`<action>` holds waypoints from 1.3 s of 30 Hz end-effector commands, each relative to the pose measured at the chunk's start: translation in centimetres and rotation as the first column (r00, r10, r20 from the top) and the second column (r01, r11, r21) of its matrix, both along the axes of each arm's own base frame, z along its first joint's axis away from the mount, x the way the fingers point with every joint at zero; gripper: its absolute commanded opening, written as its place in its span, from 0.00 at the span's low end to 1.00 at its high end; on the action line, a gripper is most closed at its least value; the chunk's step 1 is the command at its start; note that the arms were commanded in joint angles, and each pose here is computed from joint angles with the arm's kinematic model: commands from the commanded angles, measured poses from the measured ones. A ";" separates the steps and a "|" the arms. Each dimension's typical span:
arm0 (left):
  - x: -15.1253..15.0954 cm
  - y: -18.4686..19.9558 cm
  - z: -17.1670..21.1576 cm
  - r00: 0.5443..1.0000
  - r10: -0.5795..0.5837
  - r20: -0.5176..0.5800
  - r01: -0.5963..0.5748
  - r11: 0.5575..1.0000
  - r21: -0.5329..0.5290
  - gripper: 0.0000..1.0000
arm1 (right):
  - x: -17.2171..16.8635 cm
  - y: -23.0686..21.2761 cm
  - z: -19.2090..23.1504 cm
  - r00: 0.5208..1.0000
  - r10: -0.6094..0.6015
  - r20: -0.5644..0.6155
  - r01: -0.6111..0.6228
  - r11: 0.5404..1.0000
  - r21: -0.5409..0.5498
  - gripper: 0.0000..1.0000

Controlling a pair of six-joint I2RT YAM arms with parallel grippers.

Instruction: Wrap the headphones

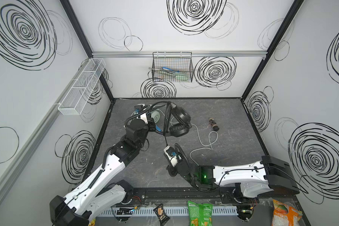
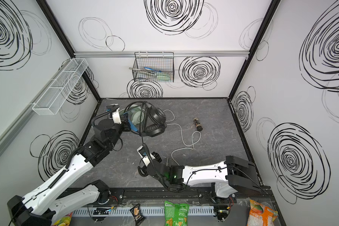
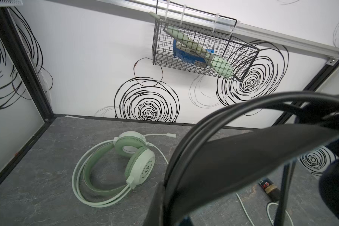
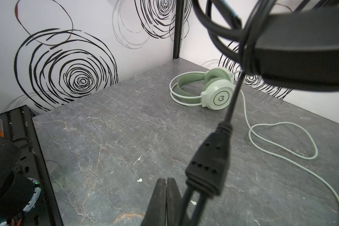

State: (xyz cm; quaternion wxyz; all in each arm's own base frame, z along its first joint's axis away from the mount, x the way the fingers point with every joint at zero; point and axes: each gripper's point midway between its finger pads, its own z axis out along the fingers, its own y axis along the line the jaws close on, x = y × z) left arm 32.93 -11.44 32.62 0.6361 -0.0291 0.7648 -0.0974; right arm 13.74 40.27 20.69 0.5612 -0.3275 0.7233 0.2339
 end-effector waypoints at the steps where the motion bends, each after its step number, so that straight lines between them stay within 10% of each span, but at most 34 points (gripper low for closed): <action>1: -0.4 1.7 5.1 0.983 0.076 0.169 -0.074 0.997 -0.019 0.00 | -1.1 -0.4 1.7 1.000 0.001 0.014 -0.001 1.000 -0.025 0.00; 19: -0.7 -2.7 -2.5 0.986 -0.138 -0.091 0.160 0.934 0.319 0.00 | -0.5 -2.5 3.3 0.999 -0.052 0.017 0.054 0.994 -0.096 0.00; 39: -1.2 -4.8 -5.0 0.966 -0.206 -0.157 0.247 0.918 0.311 0.00 | 4.3 -6.9 5.6 0.991 -0.131 0.024 0.133 0.989 -0.068 0.01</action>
